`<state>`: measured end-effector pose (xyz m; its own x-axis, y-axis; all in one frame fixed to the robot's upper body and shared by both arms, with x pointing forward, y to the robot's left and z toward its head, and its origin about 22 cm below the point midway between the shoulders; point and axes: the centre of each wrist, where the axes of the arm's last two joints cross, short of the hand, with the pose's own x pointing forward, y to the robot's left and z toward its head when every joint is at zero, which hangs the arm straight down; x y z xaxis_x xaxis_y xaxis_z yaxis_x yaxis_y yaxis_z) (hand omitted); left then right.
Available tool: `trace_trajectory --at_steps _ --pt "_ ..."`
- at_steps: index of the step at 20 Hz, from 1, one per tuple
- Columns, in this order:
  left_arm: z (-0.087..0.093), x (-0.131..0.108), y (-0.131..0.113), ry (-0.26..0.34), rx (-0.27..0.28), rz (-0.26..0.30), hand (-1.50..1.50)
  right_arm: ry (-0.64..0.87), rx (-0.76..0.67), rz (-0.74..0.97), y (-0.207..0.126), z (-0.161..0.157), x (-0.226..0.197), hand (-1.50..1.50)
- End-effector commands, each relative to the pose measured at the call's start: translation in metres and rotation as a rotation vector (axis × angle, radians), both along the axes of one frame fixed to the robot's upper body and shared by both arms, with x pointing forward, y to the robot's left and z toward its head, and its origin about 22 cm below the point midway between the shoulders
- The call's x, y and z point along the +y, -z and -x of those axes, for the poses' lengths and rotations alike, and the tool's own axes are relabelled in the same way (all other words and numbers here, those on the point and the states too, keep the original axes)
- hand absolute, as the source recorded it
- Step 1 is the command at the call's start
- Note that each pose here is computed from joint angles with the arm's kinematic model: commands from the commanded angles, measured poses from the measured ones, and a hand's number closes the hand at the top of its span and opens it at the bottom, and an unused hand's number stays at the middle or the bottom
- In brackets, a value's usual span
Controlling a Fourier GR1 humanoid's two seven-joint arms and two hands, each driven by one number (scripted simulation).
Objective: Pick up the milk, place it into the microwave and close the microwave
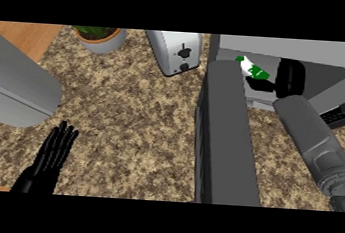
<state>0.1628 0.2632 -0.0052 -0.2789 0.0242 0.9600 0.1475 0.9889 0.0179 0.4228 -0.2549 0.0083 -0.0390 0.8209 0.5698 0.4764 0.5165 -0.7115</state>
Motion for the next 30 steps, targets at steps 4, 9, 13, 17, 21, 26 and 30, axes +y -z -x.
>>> trace_trajectory --at_steps 4,9,13,17,21,26,30 --pt "-0.001 -0.005 0.008 0.019 -0.006 0.005 -1.5 -0.101 0.047 -0.035 0.01 0.005 0.005 -1.5" --pt "-0.006 -0.004 0.005 0.028 -0.013 0.029 -1.5 -0.212 0.044 -0.146 0.01 0.003 0.018 -1.5" --pt "-0.003 -0.012 0.001 0.051 0.0 0.033 -1.5 -0.239 -0.003 -0.197 0.017 0.009 0.011 -1.5" --pt "0.003 -0.014 0.006 0.056 -0.02 0.029 -1.5 -0.249 0.023 -0.29 0.033 0.019 0.012 -1.5" --pt "-0.003 -0.025 0.004 0.081 -0.015 0.028 -1.5 -0.241 0.004 -0.381 0.036 0.022 0.004 -1.5" --pt "0.002 -0.039 -0.002 0.098 -0.016 0.023 -1.5 -0.272 0.036 -0.435 0.077 0.056 -0.013 -1.5" --pt "-0.002 -0.043 0.007 0.08 -0.011 0.014 -1.5 -0.323 0.03 -0.485 0.086 0.064 -0.013 -1.5"
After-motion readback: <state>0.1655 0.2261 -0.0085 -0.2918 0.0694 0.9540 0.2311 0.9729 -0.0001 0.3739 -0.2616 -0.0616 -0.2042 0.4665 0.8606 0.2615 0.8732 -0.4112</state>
